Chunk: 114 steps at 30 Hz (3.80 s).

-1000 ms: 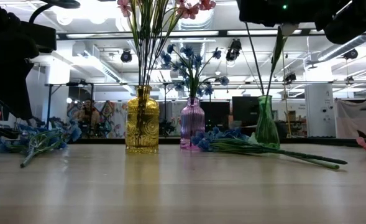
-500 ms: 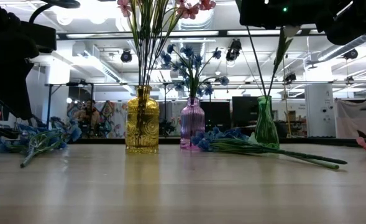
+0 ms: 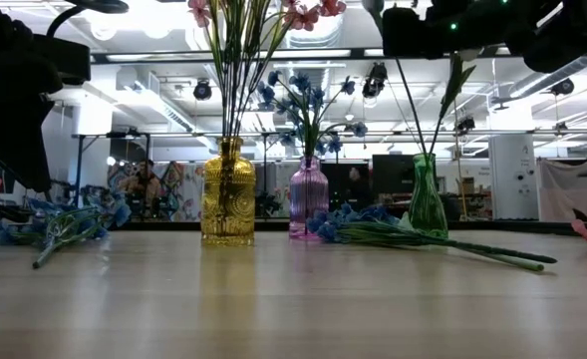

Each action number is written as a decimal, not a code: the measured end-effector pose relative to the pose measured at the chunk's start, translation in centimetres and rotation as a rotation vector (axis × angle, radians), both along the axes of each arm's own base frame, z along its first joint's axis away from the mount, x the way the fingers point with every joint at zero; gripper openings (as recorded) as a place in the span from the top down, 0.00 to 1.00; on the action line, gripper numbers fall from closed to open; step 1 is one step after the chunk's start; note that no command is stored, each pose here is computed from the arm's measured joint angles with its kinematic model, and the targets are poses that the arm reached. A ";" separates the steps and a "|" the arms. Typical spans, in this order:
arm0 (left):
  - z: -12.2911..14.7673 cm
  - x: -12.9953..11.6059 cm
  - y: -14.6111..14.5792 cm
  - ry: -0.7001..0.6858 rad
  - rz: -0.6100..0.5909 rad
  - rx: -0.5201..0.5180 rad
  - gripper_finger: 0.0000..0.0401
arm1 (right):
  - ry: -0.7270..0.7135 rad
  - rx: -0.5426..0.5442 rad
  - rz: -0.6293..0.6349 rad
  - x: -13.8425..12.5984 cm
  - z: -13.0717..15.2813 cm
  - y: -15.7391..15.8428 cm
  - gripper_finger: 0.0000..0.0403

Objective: Sort flowers into vase by color
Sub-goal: Put the left white flower into the green flower vase, then put the left blue flowers into the purple flower vase

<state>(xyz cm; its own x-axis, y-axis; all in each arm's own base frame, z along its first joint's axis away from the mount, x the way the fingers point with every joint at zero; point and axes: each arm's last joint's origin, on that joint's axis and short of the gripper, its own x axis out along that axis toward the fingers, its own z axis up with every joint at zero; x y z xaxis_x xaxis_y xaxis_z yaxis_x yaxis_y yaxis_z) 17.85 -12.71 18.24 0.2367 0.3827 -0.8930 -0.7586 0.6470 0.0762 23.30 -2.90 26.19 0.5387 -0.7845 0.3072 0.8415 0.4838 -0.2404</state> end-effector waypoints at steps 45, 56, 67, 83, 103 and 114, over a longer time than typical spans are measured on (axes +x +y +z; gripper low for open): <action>4.2 1.3 -2.2 -0.019 0.113 -0.261 0.41 | 0.218 0.232 -0.286 0.5 4.1 7.6 0.27; 5.3 0.6 -3.3 0.079 0.626 -0.305 0.41 | 0.295 0.176 -0.195 0.1 4.5 10.0 0.26; 3.2 1.4 -3.4 -0.003 0.762 -0.175 0.41 | 0.321 0.149 -0.125 -0.3 5.1 11.6 0.26; -2.9 5.5 -3.3 -0.115 0.787 0.002 0.41 | 0.431 0.054 -0.107 0.0 4.4 12.1 0.27; -6.4 6.7 -3.1 -0.072 0.814 0.058 0.61 | 0.453 0.006 -0.077 -0.1 4.5 12.0 0.32; -6.6 6.7 -3.1 -0.035 0.817 0.062 0.97 | 0.451 0.007 -0.076 -0.1 4.5 12.0 0.37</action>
